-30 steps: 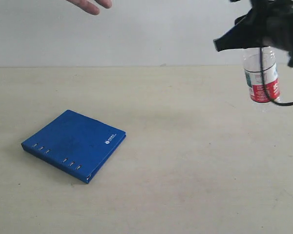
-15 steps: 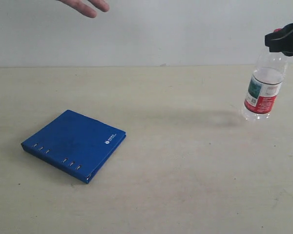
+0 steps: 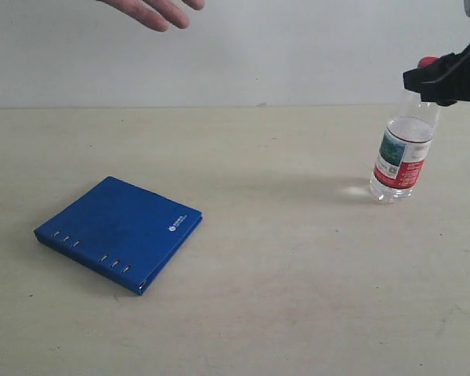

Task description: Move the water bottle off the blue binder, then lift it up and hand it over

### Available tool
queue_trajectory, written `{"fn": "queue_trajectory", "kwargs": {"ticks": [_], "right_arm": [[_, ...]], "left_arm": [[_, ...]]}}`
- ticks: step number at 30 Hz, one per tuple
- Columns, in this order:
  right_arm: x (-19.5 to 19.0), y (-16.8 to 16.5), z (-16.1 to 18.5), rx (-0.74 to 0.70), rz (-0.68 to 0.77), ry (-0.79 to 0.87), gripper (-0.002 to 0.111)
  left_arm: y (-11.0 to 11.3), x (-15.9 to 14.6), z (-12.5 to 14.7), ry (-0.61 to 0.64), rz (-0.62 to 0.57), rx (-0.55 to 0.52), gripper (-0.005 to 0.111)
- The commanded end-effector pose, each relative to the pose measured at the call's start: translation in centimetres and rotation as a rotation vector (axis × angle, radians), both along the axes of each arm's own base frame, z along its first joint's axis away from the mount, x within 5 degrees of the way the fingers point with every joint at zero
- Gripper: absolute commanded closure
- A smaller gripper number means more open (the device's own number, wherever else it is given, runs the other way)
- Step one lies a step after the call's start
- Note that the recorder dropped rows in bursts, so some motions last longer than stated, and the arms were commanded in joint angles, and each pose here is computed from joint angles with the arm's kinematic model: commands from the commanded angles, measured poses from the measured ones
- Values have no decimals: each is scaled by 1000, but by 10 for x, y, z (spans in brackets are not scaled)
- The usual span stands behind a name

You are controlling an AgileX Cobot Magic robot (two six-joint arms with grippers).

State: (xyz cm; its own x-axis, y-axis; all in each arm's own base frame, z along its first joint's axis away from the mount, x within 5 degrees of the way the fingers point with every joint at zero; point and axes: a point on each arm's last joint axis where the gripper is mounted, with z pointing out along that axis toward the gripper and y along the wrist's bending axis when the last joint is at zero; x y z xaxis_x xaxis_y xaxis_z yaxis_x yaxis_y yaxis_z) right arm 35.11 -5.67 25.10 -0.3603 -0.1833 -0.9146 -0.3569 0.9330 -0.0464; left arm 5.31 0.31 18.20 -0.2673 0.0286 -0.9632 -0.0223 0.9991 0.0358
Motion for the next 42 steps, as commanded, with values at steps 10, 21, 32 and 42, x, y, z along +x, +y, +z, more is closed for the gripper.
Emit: {"fn": "queue_trajectory", "kwargs": {"ticks": [10,21,32,42], "right_arm": [[-70,72,129,120,425,-201,52],[-109,196,68,-117,934,353,52],[-89,264,-18,-141,944,603,52],[-74,269,-52,-131,844,680,52]], "left_arm": [[0,0,-1,1,-3,7,101],[0,0,-1,1,-3,7,101],[0,0,-1,1,-3,7,101],[10,0,2,6,-4,439,101]]}}
